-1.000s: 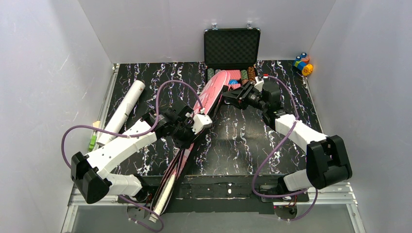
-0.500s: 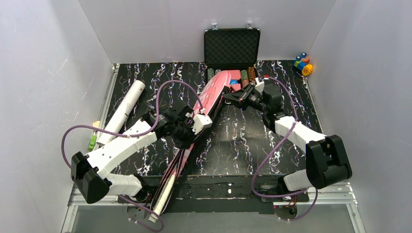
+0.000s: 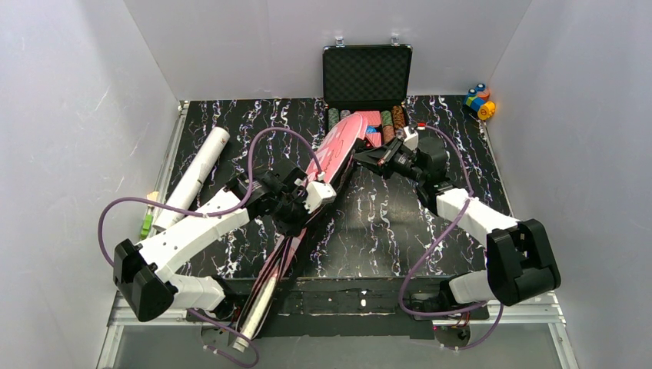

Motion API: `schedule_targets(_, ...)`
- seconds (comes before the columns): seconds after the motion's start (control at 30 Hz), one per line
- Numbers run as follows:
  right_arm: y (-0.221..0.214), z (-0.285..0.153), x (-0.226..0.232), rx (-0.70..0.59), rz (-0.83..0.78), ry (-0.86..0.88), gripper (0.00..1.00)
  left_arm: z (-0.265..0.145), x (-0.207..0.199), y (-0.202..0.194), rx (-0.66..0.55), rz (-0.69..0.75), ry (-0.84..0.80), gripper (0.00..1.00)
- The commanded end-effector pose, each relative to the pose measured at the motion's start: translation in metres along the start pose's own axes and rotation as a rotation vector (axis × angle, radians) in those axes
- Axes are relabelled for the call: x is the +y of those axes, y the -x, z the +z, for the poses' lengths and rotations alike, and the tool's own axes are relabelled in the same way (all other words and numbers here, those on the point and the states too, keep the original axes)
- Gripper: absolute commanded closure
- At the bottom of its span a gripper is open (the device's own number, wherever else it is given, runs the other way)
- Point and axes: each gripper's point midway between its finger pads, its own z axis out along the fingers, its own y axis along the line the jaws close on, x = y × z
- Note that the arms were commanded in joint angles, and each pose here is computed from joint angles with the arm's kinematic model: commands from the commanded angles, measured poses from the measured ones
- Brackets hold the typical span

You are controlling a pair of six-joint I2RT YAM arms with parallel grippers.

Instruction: Pack up the badminton gear

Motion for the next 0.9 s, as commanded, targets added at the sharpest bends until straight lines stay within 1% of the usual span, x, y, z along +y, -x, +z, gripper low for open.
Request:
schedule_targets(0.0,-0.032,-0.006,0.018,0.091,-0.022,0.057,0.99,-0.013,0.001,0.033,-0.12,0.048,0.003,1.0)
schedule_targets(0.37,-0.12,-0.013,0.01,0.308,-0.006,0.037,0.99,-0.013,0.007,0.035,-0.123,0.049,0.04,1.0)
schedule_targets(0.47,-0.146,-0.017,0.009,0.388,-0.008,0.038,0.99,-0.013,0.011,0.038,-0.133,0.04,0.056,1.0)
schedule_targets(0.77,-0.22,-0.024,0.031,0.668,-0.007,0.153,0.99,-0.012,0.02,0.064,-0.162,-0.008,0.078,1.0)
schedule_targets(0.87,-0.229,-0.024,0.026,0.697,0.009,0.152,0.99,-0.012,0.018,0.071,-0.167,-0.023,0.06,1.0)
